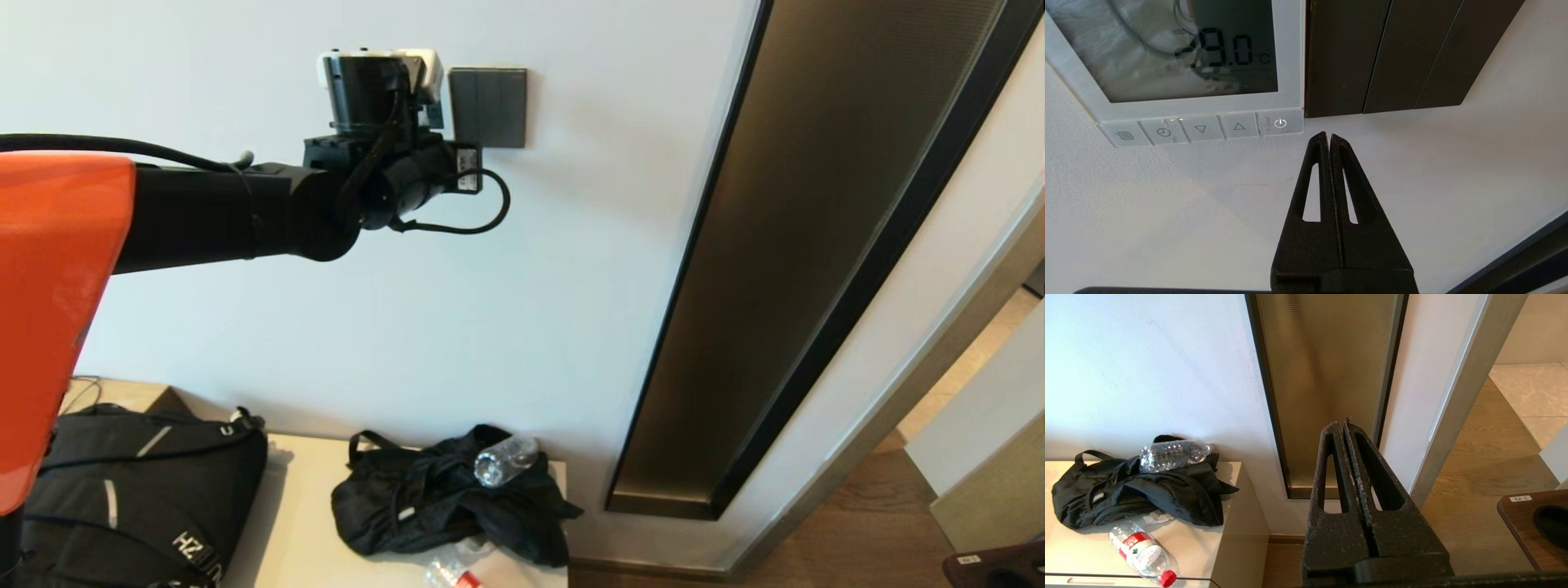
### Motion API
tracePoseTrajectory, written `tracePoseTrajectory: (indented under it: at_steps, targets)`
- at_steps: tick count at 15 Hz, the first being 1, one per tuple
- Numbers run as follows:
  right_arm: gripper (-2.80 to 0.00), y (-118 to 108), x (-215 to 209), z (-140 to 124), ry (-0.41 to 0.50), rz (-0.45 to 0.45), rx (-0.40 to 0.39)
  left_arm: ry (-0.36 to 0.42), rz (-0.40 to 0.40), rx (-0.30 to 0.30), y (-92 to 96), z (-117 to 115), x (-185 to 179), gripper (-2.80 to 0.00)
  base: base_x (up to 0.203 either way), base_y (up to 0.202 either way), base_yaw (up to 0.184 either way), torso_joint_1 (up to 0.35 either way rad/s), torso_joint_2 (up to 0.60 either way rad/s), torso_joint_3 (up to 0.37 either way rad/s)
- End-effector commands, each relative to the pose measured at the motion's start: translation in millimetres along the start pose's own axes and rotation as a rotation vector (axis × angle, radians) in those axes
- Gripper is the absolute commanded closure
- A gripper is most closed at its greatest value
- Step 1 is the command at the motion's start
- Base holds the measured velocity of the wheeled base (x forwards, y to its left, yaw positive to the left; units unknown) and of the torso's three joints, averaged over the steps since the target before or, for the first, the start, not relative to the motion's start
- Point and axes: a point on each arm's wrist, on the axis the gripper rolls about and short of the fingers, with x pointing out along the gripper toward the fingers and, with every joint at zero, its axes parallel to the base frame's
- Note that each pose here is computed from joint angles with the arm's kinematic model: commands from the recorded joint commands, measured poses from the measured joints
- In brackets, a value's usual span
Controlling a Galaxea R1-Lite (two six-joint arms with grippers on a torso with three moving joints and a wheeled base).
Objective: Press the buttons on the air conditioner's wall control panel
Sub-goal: Turn off the central air conditioner
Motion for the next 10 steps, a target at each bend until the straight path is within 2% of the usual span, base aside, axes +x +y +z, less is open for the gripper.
tracePoseTrajectory:
  at_steps: [1, 5, 10]
  targets:
    - [0.0, 0, 0, 0, 0.001, 0.0, 0.0, -0.013, 0.005, -0.001, 1.4, 3, 1, 0.0, 0.0, 0.0, 0.0, 0.0, 0.0, 0.0]
    - [0.0, 0, 0, 0, 0.001, 0.001, 0.0, 0.0, 0.028, 0.004, 10.6, -4, 10, 0.0, 0.0, 0.0, 0.0, 0.0, 0.0, 0.0]
    - [0.0, 0, 0, 0, 0.001, 0.0, 0.0, 0.004, 0.029, 0.004, 12.2, -6, 13, 0.0, 0.0, 0.0, 0.0, 0.0, 0.0, 0.0]
